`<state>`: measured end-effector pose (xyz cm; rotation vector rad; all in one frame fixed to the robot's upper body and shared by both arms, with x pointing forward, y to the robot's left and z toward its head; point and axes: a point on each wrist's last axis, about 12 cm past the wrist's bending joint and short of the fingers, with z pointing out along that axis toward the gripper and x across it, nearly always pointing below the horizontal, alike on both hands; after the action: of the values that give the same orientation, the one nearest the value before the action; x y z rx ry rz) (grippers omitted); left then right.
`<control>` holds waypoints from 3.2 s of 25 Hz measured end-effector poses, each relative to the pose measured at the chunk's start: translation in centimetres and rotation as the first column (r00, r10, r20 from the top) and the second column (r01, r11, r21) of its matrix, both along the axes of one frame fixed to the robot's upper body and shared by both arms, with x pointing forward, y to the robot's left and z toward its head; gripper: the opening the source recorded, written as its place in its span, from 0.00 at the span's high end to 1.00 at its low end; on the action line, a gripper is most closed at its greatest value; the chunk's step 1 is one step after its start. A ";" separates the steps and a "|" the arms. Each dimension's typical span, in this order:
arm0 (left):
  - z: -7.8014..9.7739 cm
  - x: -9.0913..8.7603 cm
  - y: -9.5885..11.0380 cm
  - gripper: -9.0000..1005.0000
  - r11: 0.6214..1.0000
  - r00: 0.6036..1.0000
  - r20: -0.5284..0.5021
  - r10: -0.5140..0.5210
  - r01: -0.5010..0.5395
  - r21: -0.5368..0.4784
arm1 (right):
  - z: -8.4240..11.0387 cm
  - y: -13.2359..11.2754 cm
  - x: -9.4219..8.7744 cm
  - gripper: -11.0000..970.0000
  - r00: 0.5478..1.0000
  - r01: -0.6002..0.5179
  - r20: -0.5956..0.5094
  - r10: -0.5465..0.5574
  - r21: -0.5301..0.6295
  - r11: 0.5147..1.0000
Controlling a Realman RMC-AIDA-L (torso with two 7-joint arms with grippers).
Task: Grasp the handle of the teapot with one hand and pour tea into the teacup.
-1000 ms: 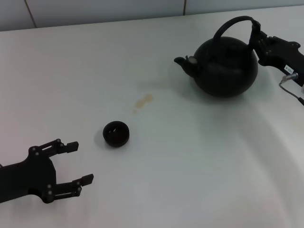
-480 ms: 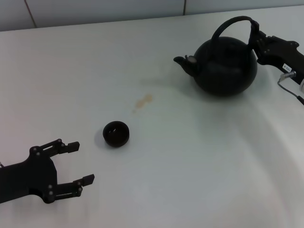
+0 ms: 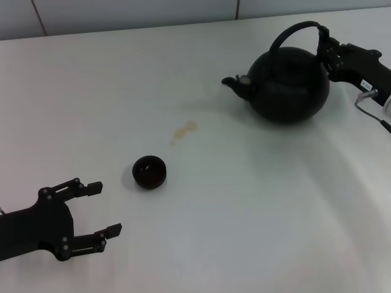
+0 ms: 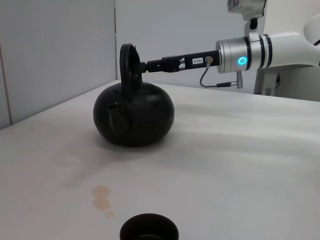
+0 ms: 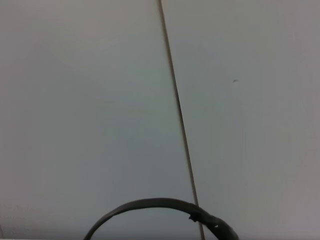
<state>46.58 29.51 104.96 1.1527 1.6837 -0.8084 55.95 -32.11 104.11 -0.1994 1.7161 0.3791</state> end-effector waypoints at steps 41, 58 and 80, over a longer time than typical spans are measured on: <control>0.8 -0.9 -0.3 0.16 0.995 0.997 0.021 -0.077 0.078 -0.068 | 1.4 -0.2 -7.4 0.15 0.924 -0.230 0.312 0.220 -0.004 0.973; 3.0 -1.5 -0.2 0.16 0.966 0.976 0.174 -0.129 0.164 -0.202 | 2.0 2.5 -12.1 0.15 0.592 -0.763 0.209 0.778 -0.164 0.625; 2.2 -2.4 -0.6 0.16 0.957 0.977 0.163 -0.138 0.174 -0.233 | 1.1 2.6 -13.1 0.15 0.578 -0.791 0.148 0.802 -0.141 0.596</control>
<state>44.22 28.92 107.15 1.1505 1.3425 -0.9780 42.81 -29.52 105.21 -1.0592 1.3427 0.9446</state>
